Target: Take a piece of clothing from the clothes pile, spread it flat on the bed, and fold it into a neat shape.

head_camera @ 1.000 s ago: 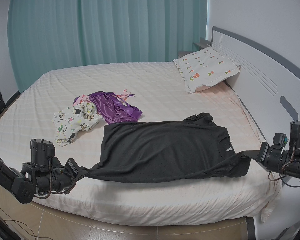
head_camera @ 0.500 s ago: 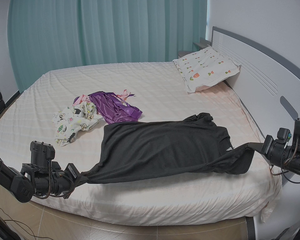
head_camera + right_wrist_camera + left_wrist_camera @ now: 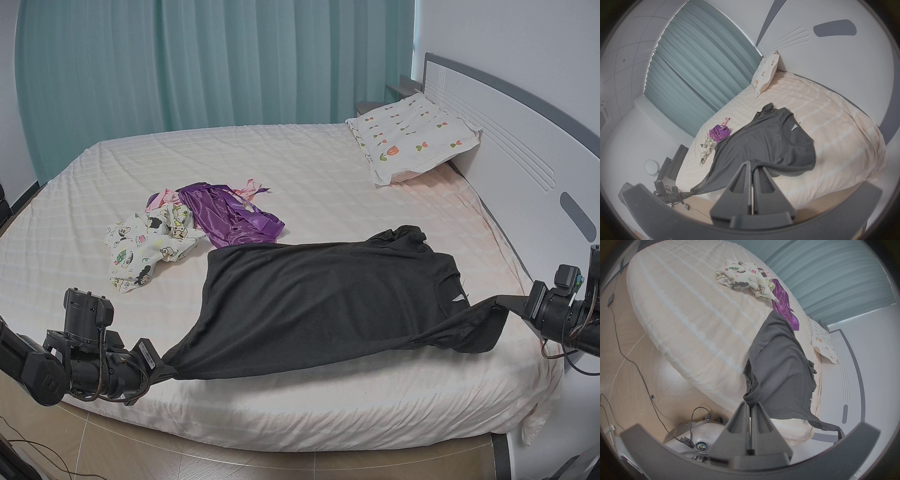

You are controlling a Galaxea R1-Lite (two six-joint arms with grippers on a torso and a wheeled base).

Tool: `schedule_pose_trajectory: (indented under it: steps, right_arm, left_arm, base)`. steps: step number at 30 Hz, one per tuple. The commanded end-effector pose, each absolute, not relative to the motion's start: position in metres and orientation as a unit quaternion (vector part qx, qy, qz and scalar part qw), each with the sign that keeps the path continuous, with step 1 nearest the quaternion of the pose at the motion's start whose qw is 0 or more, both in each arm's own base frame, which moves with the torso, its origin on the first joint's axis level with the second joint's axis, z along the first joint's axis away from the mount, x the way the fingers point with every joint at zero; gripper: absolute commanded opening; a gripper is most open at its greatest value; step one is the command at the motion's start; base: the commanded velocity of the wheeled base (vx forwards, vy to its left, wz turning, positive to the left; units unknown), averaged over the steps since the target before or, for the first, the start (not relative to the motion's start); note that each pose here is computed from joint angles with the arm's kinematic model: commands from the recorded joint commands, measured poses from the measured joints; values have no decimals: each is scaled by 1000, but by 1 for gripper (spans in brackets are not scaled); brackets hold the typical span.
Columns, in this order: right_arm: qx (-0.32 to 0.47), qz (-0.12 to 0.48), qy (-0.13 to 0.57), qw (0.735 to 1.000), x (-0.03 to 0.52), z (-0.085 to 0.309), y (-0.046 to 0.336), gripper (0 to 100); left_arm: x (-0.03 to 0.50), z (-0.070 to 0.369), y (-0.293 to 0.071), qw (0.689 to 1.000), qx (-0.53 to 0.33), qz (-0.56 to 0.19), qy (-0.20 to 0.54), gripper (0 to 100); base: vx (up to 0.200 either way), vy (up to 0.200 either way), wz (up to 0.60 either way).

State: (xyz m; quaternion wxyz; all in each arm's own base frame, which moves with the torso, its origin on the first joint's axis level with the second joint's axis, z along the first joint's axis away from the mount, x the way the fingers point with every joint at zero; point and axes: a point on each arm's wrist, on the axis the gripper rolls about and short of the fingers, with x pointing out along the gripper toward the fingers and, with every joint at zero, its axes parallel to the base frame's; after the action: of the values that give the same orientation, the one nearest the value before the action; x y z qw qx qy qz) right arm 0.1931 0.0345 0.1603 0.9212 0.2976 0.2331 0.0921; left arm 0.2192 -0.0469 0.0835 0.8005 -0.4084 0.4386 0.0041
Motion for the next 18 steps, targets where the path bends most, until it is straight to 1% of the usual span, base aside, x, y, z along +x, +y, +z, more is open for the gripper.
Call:
schedule_pose_trajectory:
  steps: [1, 5, 13, 18]
  right_arm:
    - [291, 89, 235, 923, 187, 159, 32, 0]
    - [288, 86, 240, 923, 181, 161, 30, 0]
    - [283, 88, 244, 923, 173, 164, 29, 0]
    - [281, 87, 248, 923, 169, 165, 29, 0]
  left_arm:
    - [216, 84, -47, 801, -405, 2, 440, 0]
    - [211, 82, -49, 800, -388, -1, 458, 0]
    - [198, 96, -50, 808, -383, -17, 448, 0]
    - [193, 96, -51, 811, -361, -22, 461, 0]
  base:
    - [0, 0, 0]
    - [0, 0, 0]
    - [0, 0, 0]
    - [0, 0, 0]
